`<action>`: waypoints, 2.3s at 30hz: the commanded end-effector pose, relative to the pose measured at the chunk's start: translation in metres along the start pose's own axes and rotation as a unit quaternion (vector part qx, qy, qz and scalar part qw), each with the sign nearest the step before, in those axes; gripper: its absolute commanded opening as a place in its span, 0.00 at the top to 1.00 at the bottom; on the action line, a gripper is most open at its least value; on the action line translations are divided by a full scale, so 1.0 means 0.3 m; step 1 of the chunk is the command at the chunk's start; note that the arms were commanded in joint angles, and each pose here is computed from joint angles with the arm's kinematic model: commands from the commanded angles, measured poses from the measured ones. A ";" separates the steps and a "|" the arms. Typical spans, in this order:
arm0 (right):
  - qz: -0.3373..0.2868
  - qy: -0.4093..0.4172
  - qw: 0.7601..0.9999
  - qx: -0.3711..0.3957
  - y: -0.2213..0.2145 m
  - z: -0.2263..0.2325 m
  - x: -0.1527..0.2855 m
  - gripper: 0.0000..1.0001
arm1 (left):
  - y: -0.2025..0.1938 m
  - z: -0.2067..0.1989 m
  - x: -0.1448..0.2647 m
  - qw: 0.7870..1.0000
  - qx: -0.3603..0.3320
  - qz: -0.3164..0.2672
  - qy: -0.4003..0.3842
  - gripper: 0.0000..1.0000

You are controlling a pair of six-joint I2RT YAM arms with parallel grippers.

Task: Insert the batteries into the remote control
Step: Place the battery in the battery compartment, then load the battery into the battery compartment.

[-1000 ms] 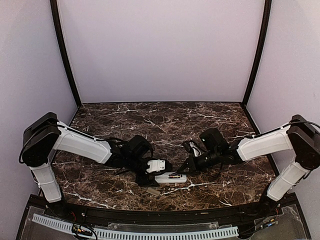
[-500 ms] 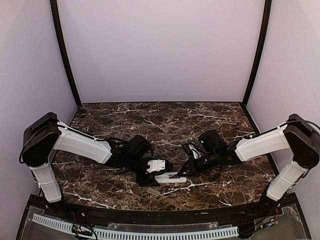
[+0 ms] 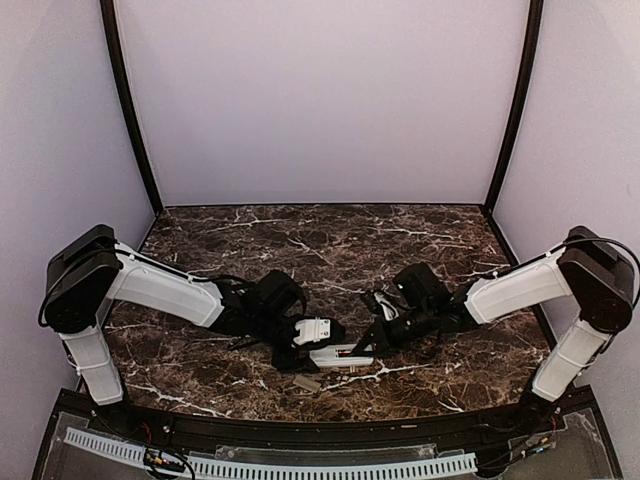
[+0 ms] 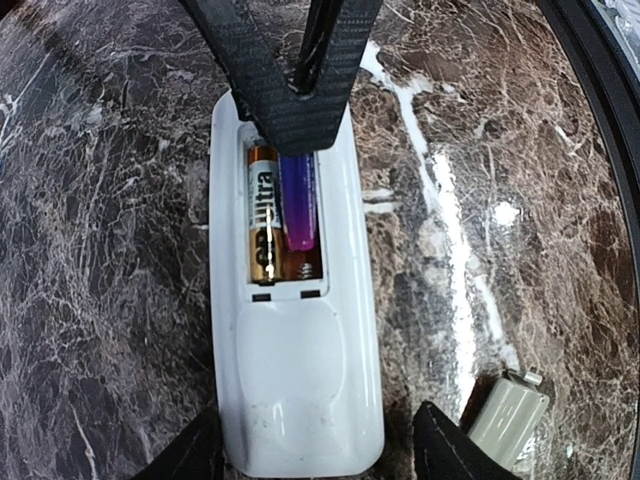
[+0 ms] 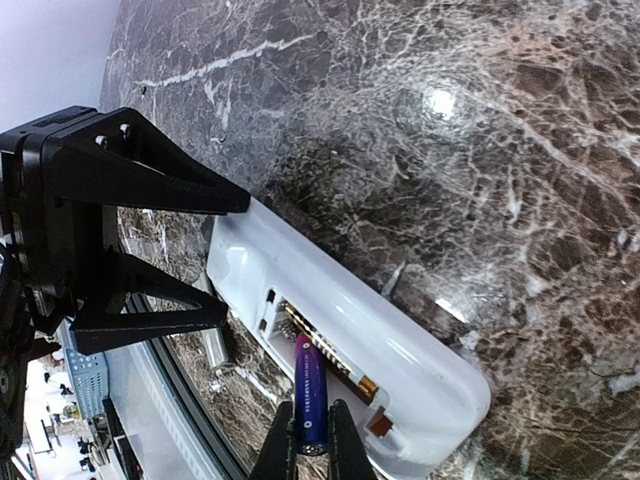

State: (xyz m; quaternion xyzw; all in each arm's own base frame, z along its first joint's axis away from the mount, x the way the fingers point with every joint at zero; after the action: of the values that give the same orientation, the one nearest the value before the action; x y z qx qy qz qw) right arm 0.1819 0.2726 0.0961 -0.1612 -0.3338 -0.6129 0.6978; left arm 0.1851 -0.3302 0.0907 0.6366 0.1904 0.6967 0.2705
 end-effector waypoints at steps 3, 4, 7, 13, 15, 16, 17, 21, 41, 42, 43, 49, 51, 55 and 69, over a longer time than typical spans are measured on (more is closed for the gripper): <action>0.019 -0.013 1.000 -0.020 -0.045 -0.030 -0.070 1.00 | 0.027 -0.012 0.006 0.999 0.015 -0.027 -0.027 0.36; 0.018 -0.012 1.000 -0.019 -0.045 -0.026 -0.075 1.00 | 0.027 -0.012 0.004 0.999 0.016 -0.026 -0.028 0.36; 0.016 -0.014 1.000 -0.015 -0.041 -0.015 -0.077 1.00 | 0.008 -0.012 -0.013 0.999 0.017 -0.010 -0.025 0.36; 0.016 -0.038 0.999 -0.009 -0.036 -0.015 -0.066 0.89 | -0.016 -0.014 -0.024 1.000 0.013 0.010 -0.022 0.36; 0.017 -0.047 0.999 -0.004 -0.031 -0.010 -0.062 0.84 | -0.020 -0.013 -0.027 1.000 0.014 0.014 -0.021 0.36; 0.015 -0.052 0.999 -0.001 -0.025 -0.003 -0.057 0.83 | -0.020 -0.012 -0.026 1.000 0.014 0.014 -0.020 0.37; 0.010 -0.053 0.999 0.003 -0.017 0.005 -0.052 0.83 | -0.021 -0.012 -0.026 1.000 0.014 0.016 -0.021 0.37; 0.002 -0.060 0.998 0.005 -0.008 0.027 -0.030 0.80 | -0.025 -0.015 -0.027 0.999 0.011 0.020 -0.023 0.37; -0.005 -0.123 0.991 0.046 0.027 0.104 0.024 0.60 | -0.032 -0.024 -0.024 0.999 0.009 0.029 -0.034 0.36; -0.005 -0.126 0.991 0.045 0.029 0.105 0.027 0.60 | -0.033 -0.024 -0.024 0.999 0.009 0.030 -0.034 0.36; -0.006 -0.131 0.990 0.045 0.030 0.105 0.030 0.61 | -0.035 -0.025 -0.024 0.999 0.009 0.030 -0.034 0.36; -0.004 -0.155 0.987 0.034 0.022 0.104 0.049 0.75 | -0.042 -0.031 -0.022 0.999 0.017 0.036 -0.037 0.38; -0.001 -0.153 0.988 0.029 0.016 0.106 0.044 0.79 | -0.041 -0.029 -0.022 0.999 0.020 0.036 -0.035 0.39; 0.007 -0.148 0.989 0.022 0.006 0.104 0.021 0.82 | -0.042 -0.029 -0.021 0.999 0.021 0.036 -0.035 0.40; 0.008 -0.150 0.988 0.027 0.024 0.098 -0.012 0.92 | -0.047 -0.029 -0.025 0.999 0.019 0.036 -0.029 0.49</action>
State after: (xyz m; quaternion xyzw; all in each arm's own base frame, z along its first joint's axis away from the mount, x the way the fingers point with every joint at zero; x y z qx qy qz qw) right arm 0.1786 0.2884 0.1178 -0.2405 -0.4457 -0.5679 0.6489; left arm 0.1839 -0.3309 0.0842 0.6524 0.1889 0.6862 0.2607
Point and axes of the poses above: each gripper's point midway between its finger pads, its own x axis back along the fingers, its own z axis along the line the jaws close on, y = z × x, the point moved 8 cm from there along x, back along the fingers, and after that the axes turned 5 degrees about -x, right-handed, at the moved point
